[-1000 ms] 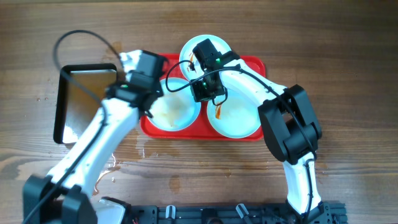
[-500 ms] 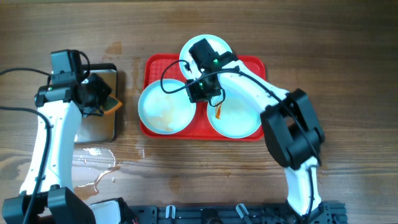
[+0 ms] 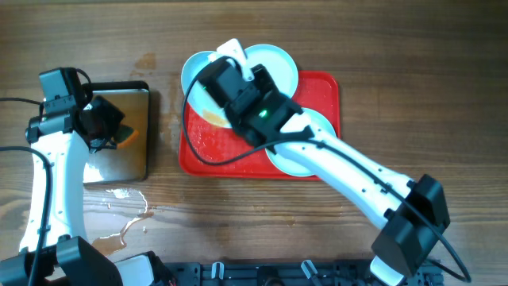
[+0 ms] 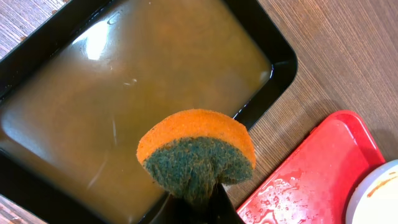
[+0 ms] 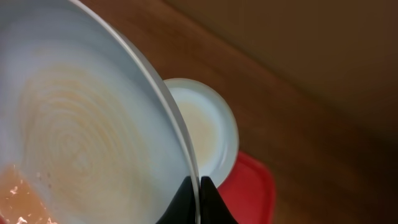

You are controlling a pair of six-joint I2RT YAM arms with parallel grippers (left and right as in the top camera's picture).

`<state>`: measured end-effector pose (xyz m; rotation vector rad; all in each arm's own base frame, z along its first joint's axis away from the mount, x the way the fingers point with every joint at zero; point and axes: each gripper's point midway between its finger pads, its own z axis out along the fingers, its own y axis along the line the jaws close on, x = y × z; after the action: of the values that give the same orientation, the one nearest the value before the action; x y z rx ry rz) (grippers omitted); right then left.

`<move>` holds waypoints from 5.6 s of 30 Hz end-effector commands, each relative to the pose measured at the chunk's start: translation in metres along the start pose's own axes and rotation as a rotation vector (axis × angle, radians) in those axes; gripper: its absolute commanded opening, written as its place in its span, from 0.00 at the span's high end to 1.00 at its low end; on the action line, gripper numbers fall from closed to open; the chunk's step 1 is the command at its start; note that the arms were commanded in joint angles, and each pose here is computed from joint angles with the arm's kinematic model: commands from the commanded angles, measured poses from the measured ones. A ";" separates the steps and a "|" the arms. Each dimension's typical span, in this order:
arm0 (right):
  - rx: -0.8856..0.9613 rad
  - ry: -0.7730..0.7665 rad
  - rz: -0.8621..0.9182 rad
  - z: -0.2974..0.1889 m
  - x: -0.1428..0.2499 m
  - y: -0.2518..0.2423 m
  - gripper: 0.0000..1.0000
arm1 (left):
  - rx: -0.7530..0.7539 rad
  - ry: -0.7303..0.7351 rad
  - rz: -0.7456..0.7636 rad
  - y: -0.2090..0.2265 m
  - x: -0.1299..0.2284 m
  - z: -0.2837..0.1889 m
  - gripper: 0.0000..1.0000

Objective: Clean dirty plates on tray and stack at the side

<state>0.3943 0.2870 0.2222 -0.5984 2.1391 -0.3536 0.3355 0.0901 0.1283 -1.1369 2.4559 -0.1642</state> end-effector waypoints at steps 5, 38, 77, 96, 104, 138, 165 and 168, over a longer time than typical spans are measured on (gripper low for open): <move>0.300 -0.135 -0.249 -0.041 -0.041 -0.020 0.96 | 0.003 0.001 -0.008 0.001 0.001 0.001 0.96; -0.588 0.321 0.503 0.059 0.069 -0.001 0.96 | 0.184 0.122 0.117 -0.030 0.025 -0.003 0.96; -0.586 0.406 0.533 0.105 0.167 0.098 0.96 | 0.287 0.366 0.582 -0.136 0.172 0.048 0.96; -0.502 0.373 0.600 0.115 0.159 0.086 0.96 | 0.076 0.367 0.484 -0.115 0.189 0.090 0.96; -0.499 0.383 0.617 0.114 0.160 0.087 0.96 | 0.110 0.309 0.364 -0.118 0.209 0.108 0.96; -0.720 0.156 0.527 0.071 0.089 0.084 0.96 | 0.132 -0.185 0.161 -0.103 0.043 -0.026 0.96; 0.550 -0.406 -0.381 -0.106 -0.061 -0.086 0.96 | 0.076 0.078 -0.116 -0.001 0.028 0.003 0.96; 0.549 -0.427 -0.417 -0.118 -0.064 -0.075 0.96 | 0.079 0.080 -0.117 -0.002 0.029 0.003 0.96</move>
<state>0.3656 0.2615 0.3616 -0.6133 1.4408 -0.7452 0.3225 0.0692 0.1189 -1.2849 2.4093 -0.3334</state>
